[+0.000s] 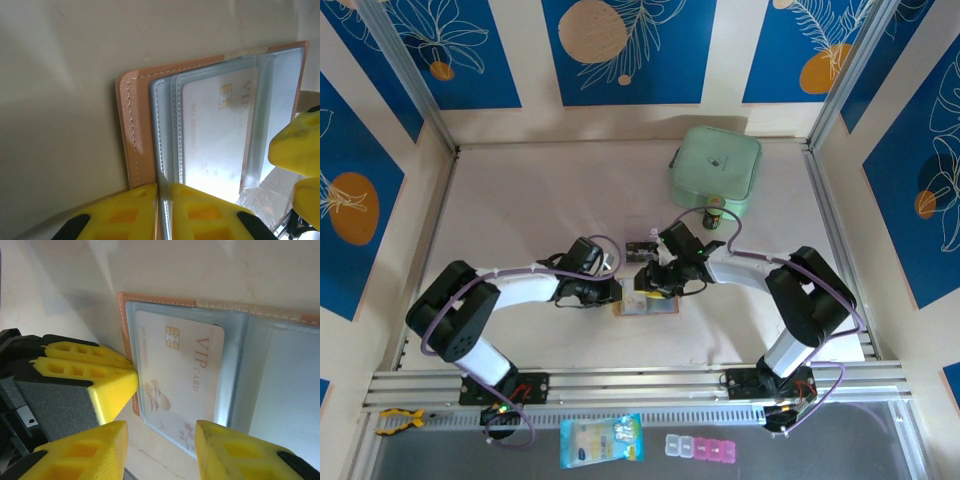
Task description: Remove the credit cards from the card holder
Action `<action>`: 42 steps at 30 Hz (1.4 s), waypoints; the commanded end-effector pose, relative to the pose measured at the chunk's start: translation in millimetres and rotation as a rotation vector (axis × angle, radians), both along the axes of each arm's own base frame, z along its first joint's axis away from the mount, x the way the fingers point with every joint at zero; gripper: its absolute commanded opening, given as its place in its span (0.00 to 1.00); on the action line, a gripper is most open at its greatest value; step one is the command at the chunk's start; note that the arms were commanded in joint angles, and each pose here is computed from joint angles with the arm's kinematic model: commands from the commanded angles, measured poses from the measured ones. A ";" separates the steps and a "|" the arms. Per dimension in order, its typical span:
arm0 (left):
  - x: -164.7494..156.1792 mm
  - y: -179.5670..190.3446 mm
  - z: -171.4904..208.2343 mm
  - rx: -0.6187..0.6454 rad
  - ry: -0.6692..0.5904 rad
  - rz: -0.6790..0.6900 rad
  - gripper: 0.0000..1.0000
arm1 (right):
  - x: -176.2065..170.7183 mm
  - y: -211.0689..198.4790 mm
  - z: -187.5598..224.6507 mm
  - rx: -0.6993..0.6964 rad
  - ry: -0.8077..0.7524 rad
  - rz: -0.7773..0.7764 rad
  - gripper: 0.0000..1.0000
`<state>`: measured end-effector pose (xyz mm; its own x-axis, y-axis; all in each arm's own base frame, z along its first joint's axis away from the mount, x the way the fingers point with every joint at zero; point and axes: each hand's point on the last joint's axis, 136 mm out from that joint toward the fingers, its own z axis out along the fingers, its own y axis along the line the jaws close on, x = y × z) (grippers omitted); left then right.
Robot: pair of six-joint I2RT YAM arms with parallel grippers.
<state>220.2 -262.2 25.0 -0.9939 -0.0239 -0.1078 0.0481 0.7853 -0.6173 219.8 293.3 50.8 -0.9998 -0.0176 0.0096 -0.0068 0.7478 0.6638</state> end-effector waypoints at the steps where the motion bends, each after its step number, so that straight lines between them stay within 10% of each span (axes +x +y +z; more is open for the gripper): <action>1: 6.0 -0.1 15.7 -0.009 -0.018 0.009 0.16 | 0.4 3.7 1.1 -0.012 -0.006 0.027 0.40; 42: 5.0 3.0 -10.1 0.044 0.036 0.002 0.17 | -1.9 -7.1 -22.2 -0.145 -0.016 0.091 0.34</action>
